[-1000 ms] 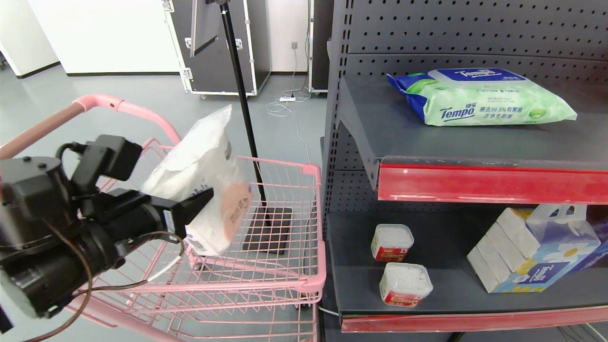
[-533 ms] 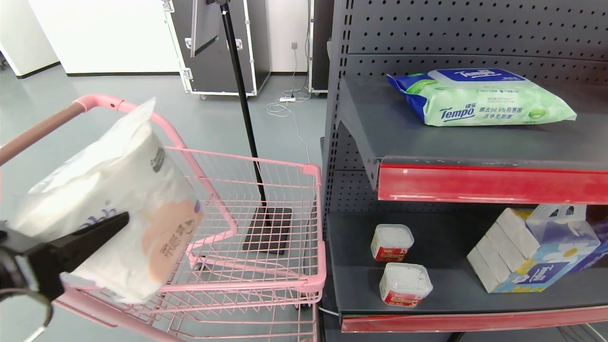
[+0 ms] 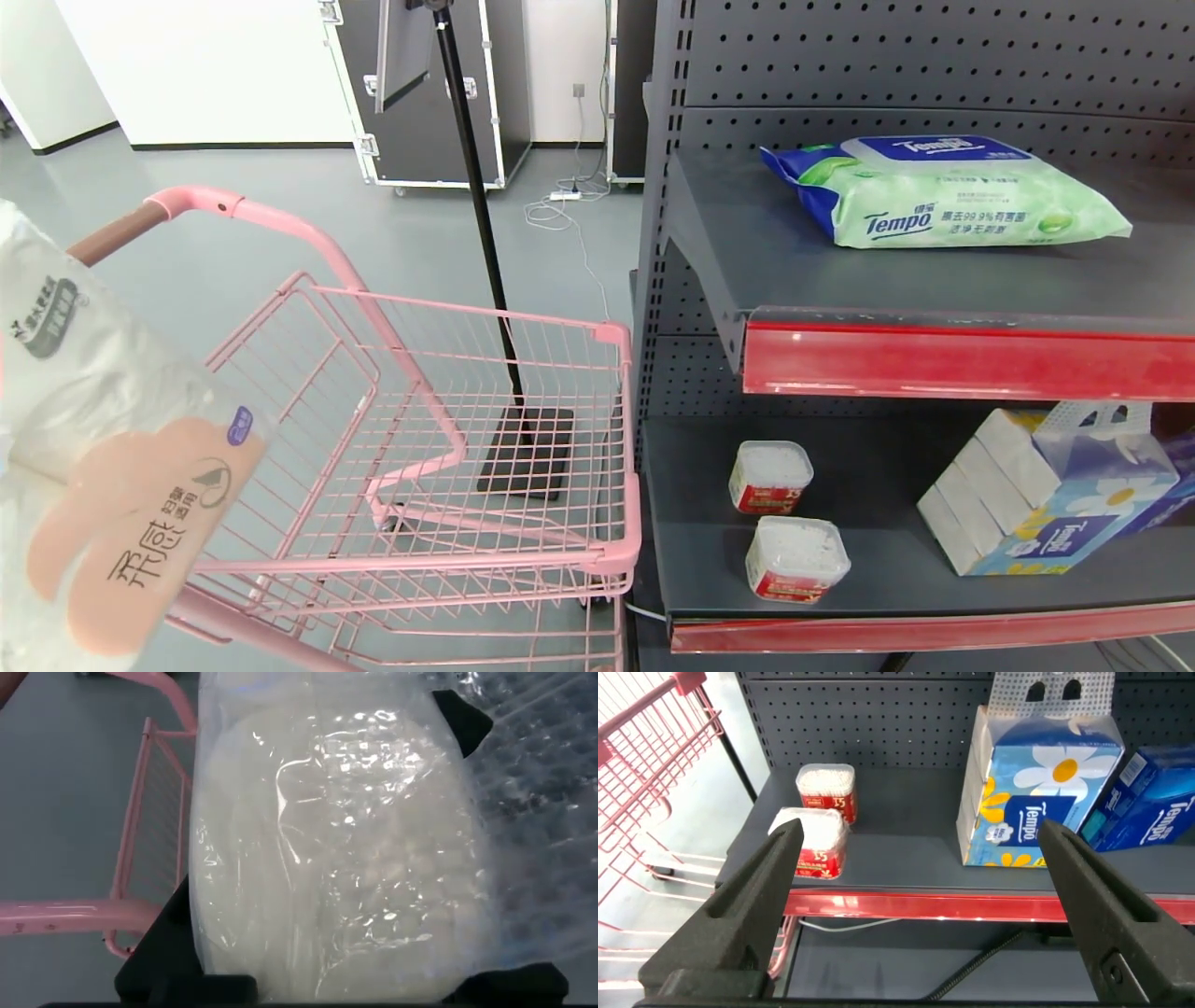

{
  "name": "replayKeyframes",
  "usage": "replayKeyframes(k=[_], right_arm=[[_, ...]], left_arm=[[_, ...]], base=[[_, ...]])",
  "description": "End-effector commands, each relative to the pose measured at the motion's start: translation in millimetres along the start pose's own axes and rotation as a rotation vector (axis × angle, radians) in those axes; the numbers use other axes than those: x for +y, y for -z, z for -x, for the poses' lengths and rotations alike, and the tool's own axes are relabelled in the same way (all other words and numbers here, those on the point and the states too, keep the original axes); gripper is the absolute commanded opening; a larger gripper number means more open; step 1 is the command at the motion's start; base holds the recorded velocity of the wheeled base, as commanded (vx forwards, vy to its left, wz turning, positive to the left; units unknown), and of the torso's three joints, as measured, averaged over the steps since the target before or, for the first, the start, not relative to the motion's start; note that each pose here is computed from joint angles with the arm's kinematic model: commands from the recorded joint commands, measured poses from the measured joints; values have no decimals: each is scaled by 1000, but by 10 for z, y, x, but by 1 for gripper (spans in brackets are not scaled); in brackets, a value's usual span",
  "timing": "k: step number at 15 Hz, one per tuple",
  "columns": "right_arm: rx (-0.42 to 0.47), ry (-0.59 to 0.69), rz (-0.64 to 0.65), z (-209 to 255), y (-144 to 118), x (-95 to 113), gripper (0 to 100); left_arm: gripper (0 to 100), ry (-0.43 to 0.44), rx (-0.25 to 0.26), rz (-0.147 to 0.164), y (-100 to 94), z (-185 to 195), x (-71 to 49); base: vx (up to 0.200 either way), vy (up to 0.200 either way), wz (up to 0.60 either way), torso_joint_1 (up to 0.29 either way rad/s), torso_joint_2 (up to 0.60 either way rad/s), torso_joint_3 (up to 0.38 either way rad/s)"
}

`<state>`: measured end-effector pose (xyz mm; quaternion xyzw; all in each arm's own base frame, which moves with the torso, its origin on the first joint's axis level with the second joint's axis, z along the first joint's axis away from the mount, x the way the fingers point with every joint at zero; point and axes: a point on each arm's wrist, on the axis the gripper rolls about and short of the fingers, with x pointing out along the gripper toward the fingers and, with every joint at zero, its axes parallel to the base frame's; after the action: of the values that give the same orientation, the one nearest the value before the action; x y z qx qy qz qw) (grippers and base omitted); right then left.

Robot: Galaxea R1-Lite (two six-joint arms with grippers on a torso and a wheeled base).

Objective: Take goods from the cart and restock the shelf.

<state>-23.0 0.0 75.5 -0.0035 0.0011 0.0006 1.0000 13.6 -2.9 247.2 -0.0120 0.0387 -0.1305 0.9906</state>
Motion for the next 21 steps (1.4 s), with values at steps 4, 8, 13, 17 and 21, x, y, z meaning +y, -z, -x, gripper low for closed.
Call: replayKeyframes(k=[4, 8, 13, 17, 21], right_arm=[[1, 0, 1, 0, 1, 0, 100], [1, 0, 1, 0, 1, 0, 100], [1, 0, 1, 0, 1, 0, 100], [1, 0, 1, 0, 1, 0, 100], [1, 0, 1, 0, 1, 0, 100]], left_arm=[[0, 3, -28, 2, 120, 124, 15], [0, 3, -20, 1, 125, 107, 13], [0, 3, -23, 0, 109, 101, 12], [0, 5, -28, 1, 92, 101, 11], [0, 6, -17, -17, 74, 62, 7]], base=[[0, 0, 0, 0, 0, 0], [0, 0, 0, 79, -361, -271], [0, 0, 0, 146, -507, -362], [0, 0, 0, 186, -548, -364], [0, 0, 0, 226, -598, -380]])
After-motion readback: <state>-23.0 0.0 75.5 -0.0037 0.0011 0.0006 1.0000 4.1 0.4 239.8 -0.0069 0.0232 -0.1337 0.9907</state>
